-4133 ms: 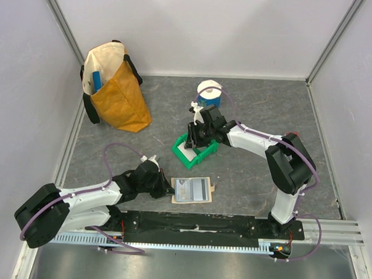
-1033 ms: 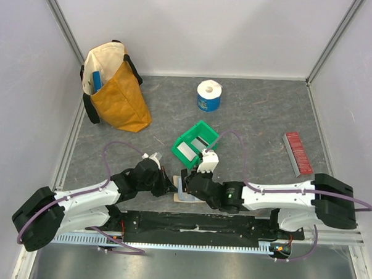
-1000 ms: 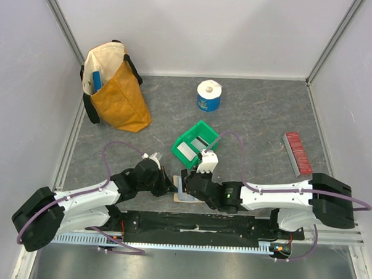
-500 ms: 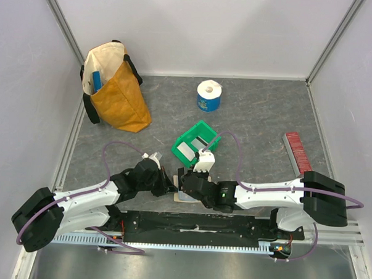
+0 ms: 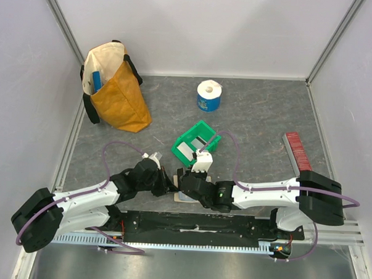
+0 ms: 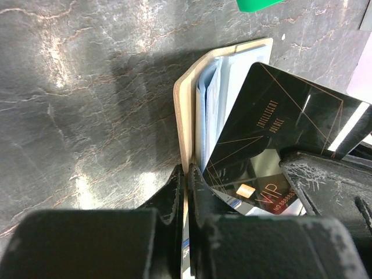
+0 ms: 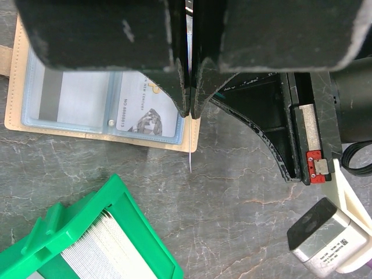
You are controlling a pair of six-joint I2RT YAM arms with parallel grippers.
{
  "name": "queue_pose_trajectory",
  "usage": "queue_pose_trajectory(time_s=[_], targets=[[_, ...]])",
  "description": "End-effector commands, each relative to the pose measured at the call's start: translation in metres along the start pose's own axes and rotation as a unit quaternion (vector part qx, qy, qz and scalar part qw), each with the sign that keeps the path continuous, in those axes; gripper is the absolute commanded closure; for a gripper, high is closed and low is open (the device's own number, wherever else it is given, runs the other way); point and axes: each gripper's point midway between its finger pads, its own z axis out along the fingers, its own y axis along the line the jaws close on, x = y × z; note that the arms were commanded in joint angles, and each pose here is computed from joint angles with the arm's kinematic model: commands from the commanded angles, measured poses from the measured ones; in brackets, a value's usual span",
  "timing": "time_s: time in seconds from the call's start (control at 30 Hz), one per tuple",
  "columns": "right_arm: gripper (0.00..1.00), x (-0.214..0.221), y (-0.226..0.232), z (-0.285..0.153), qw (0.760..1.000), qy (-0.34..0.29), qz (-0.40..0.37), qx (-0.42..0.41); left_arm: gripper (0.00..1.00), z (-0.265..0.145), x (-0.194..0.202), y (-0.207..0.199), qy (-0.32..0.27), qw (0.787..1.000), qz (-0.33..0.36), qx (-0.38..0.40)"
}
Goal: Put the credit cards into the card holder
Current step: Turn over the card slot in the card holder.
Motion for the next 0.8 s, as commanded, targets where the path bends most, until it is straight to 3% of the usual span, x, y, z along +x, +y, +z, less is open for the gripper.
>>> queue_pose_trajectory(time_s=[0.0,0.2,0.77], targets=[[1.00,-0.027,0.023,-0.010,0.999,-0.033,0.021,-0.031,0.98,-0.002,-0.004,-0.011,-0.005,1.000,-0.001,0.017],[1.00,-0.036,0.014,-0.014,0.998,-0.051,0.024,-0.020,0.98,-0.002,-0.004,-0.010,-0.006,1.000,-0.001,0.015],[1.00,-0.012,0.009,0.001,1.000,-0.026,0.001,0.002,0.98,-0.002,-0.006,-0.012,-0.008,1.000,-0.004,0.016]])
